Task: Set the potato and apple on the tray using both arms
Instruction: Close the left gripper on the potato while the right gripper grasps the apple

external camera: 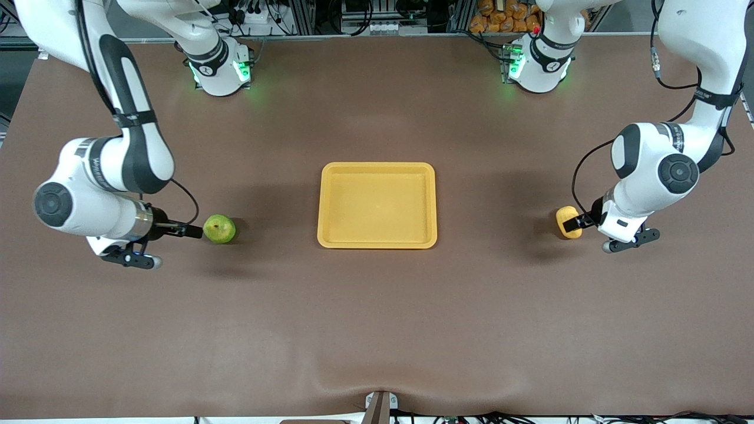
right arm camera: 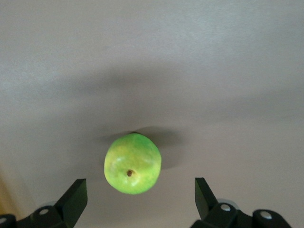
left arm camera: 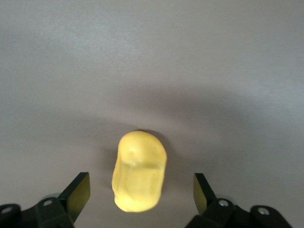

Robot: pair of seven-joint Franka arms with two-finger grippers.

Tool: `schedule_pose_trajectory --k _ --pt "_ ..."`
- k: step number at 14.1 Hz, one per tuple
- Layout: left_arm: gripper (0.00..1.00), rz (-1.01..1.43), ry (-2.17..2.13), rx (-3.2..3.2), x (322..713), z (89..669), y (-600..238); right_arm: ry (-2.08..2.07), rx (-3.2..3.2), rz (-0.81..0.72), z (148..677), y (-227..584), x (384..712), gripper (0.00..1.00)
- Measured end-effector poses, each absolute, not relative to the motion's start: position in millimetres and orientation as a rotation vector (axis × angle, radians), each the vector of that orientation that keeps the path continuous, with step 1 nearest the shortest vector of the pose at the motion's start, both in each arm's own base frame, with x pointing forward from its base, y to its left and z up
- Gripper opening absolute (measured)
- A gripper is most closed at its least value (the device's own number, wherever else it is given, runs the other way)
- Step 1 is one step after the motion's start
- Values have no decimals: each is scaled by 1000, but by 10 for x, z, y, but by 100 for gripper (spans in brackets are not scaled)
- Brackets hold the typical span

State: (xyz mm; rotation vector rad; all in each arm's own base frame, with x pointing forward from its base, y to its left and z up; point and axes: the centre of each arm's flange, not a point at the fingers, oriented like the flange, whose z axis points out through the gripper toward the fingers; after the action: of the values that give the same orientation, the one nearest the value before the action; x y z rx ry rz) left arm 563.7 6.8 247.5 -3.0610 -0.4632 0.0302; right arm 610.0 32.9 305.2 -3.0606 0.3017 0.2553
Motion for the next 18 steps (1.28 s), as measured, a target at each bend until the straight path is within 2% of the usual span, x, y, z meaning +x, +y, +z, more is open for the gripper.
schedule_pose_trajectory --k 5,11,12,14,15,18 --pt "93 61 -479 -3060 5620 2209 71 338 -3074 277 2716 415 6076 100" --pt "83 92 -478 -3063 5596 2044 63 374 -3094 251 2424 760 5966 100" --pt "76 92 -479 -3063 5596 2044 62 382 -3095 260 2382 750 5941 100" --pt "53 91 -478 -3063 5598 2045 61 409 -3096 277 2331 730 5904 100" --pt "50 91 -478 -3063 5600 2048 58 419 -3095 281 2318 730 5892 100" --pt "50 88 -474 -3066 5606 2055 26 437 -3096 287 2267 752 5859 100"
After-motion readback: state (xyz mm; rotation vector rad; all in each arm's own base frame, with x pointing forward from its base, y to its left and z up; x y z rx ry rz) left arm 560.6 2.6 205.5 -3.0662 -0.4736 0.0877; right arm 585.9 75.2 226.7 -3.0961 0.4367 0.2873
